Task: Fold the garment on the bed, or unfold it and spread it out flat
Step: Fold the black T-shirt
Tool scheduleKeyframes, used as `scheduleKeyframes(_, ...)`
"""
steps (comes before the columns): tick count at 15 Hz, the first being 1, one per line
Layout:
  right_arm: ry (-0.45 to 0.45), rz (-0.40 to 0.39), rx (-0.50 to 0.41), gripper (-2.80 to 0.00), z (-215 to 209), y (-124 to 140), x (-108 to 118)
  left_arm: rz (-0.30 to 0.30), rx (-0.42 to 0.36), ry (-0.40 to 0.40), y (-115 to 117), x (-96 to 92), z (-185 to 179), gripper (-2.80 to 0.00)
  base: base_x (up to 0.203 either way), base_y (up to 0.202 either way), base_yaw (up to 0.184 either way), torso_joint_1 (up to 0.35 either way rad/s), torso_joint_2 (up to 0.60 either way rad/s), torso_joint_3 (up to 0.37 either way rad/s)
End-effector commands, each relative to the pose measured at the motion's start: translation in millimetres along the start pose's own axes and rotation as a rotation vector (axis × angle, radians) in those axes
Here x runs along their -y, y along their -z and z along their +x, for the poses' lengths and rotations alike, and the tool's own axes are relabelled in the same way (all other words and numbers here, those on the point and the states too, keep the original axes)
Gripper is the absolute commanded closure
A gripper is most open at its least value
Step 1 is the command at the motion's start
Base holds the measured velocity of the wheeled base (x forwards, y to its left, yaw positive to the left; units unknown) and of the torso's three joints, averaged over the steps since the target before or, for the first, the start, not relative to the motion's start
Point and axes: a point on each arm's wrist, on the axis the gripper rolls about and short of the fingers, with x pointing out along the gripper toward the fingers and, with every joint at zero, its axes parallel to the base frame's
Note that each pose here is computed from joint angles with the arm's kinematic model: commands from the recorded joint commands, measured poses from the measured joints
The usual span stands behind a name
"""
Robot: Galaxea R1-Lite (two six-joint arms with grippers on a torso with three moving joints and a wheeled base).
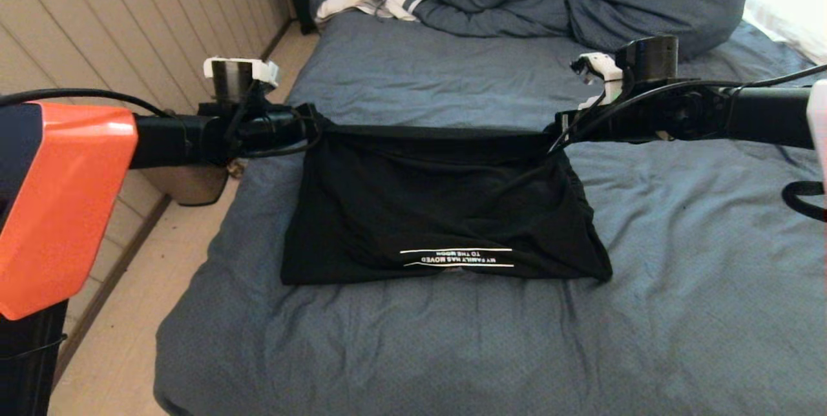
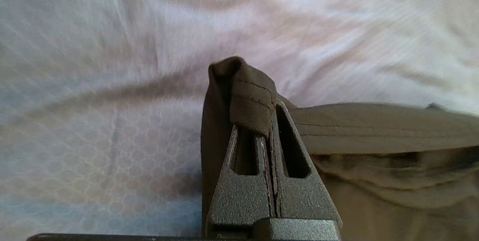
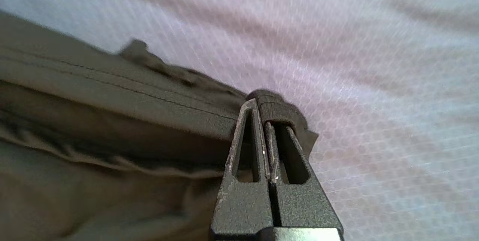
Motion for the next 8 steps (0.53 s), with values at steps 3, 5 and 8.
scheduleKeyframes(3, -0.001, 0.003, -0.022, 0.0, 19.8, 15.9, 3.0, -0.003, -0.031, -0.012, 13.9, -9.3, 11.0, 0.0, 0.0, 0.0, 0.0, 0.0, 0.0, 0.0)
scheduleKeyframes(5, -0.006, 0.004, -0.021, 0.0, 21.7, 16.8, 1.8, 0.013, -0.038, -0.014, 15.9, -10.5, 12.3, 0.0, 0.0, 0.0, 0.0, 0.0, 0.0, 0.0)
scheduleKeyframes(8, -0.007, 0.002, -0.015, -2.8, 20.8, 15.6, 1.7, 0.013, -0.043, -0.022, 14.7, -8.9, 10.3, -2.8, 0.0, 0.0, 0.0, 0.0, 0.0, 0.0)
